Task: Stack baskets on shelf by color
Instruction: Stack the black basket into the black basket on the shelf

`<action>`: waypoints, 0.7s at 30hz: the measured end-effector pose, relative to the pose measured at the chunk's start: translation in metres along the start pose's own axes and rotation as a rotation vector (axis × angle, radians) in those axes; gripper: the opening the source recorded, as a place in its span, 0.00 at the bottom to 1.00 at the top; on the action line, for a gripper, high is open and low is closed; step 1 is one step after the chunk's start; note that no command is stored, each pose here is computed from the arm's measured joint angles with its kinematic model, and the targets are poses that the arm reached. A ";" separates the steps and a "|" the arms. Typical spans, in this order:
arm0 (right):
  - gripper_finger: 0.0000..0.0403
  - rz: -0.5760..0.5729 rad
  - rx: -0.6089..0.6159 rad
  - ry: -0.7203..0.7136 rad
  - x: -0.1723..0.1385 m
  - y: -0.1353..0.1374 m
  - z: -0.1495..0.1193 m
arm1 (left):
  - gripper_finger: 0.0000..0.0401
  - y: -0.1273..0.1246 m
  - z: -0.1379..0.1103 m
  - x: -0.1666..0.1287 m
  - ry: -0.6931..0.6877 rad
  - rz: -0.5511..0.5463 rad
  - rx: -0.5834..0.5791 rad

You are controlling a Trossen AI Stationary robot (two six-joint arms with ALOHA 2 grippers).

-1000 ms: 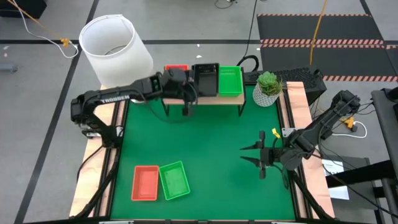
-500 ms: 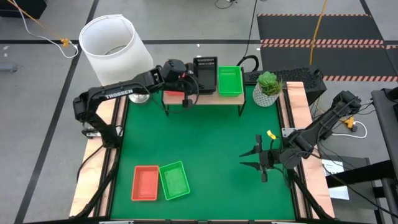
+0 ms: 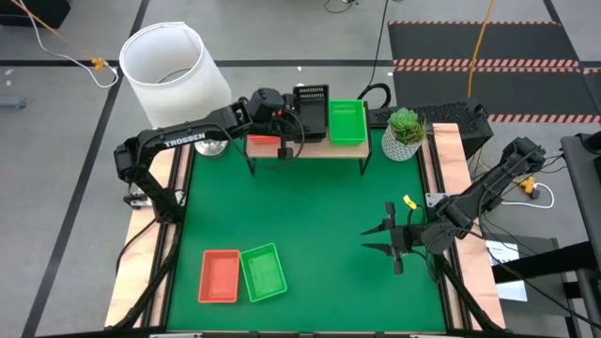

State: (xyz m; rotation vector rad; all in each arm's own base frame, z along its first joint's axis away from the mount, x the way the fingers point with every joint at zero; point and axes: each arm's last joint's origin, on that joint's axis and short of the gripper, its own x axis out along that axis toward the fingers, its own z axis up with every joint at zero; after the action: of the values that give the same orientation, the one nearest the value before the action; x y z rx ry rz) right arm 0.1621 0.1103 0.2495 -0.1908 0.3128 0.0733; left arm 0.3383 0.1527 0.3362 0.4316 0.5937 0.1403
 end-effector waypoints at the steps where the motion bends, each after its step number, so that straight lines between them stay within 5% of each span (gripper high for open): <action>1: 0.29 0.000 0.000 0.000 0.000 0.000 0.000 | 0.03 0.001 -0.002 0.000 0.007 0.001 -0.007; 12: 0.29 0.000 0.000 0.000 0.000 0.000 0.000 | 0.02 0.006 -0.015 0.008 0.071 -0.007 -0.033; 21: 0.29 0.000 -0.001 0.001 0.000 0.000 0.000 | 0.15 0.007 -0.017 0.011 0.078 -0.007 -0.045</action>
State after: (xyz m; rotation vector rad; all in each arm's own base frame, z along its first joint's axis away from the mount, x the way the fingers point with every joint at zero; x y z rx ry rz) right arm 0.1621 0.1103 0.2494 -0.1920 0.3134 0.0734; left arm 0.3373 0.1681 0.3211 0.3822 0.6676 0.1640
